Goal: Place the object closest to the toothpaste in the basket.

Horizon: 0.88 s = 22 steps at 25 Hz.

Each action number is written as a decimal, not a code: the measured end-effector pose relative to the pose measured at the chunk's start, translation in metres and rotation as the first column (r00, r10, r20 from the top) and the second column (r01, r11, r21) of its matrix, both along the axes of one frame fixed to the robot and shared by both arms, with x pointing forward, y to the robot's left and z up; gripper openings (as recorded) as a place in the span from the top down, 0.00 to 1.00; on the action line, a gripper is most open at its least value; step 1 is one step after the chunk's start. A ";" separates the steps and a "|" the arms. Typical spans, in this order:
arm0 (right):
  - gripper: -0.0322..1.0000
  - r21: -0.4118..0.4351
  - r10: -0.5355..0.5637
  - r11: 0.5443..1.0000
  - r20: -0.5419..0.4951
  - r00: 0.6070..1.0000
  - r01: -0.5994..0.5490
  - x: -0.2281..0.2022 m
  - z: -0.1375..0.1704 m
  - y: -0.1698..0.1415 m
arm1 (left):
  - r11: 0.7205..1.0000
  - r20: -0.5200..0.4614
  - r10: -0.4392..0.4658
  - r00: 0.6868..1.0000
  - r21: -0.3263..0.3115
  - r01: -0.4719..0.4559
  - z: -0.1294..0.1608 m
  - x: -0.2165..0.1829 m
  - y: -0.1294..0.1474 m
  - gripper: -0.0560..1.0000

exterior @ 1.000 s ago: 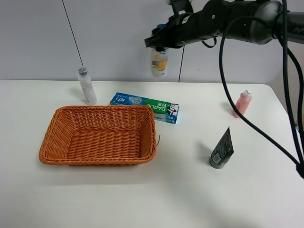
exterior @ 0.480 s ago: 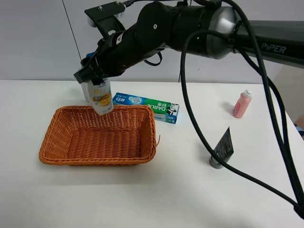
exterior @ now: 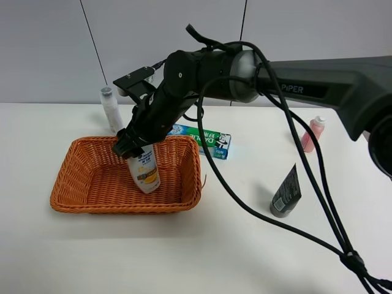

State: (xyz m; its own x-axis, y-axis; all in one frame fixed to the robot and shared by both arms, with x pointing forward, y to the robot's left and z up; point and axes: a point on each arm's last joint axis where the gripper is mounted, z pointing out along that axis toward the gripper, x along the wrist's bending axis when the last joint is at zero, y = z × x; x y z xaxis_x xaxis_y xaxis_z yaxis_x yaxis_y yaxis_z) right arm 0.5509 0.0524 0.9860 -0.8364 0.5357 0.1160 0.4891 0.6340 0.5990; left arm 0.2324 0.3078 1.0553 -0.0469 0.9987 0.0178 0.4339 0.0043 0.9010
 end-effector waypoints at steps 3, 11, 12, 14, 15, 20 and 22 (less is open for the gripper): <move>0.17 0.049 -0.055 0.997 0.005 0.998 0.055 0.003 0.005 0.002 | 1.000 0.000 0.000 1.000 0.000 0.000 0.000 0.000 0.000 0.01; 0.14 0.241 -0.107 0.969 0.173 0.979 0.064 -0.011 0.100 -0.016 | 1.000 0.000 0.000 1.000 0.000 0.000 0.000 0.000 0.000 0.01; 0.14 0.268 -0.112 0.962 0.223 0.968 0.050 -0.018 0.124 -0.025 | 1.000 0.000 0.000 1.000 0.000 0.000 0.000 0.000 0.000 0.01; 0.14 0.313 -0.134 0.949 0.317 0.939 0.030 -0.030 0.167 -0.047 | 1.000 0.000 0.000 1.000 0.000 0.000 0.000 0.000 0.000 0.01; 0.14 0.339 -0.156 0.941 0.362 0.919 0.026 -0.037 0.190 -0.061 | 1.000 0.000 0.000 1.000 0.000 0.000 0.000 0.000 0.000 0.01; 0.14 0.420 -0.337 0.898 0.466 0.818 0.130 -0.066 0.274 -0.156 | 1.000 0.000 0.000 1.000 0.000 0.000 0.000 0.000 0.000 0.01; 0.14 0.413 -0.410 0.885 0.467 0.784 0.216 -0.076 0.289 -0.196 | 1.000 0.000 0.000 1.000 0.000 0.000 0.000 0.000 0.000 0.01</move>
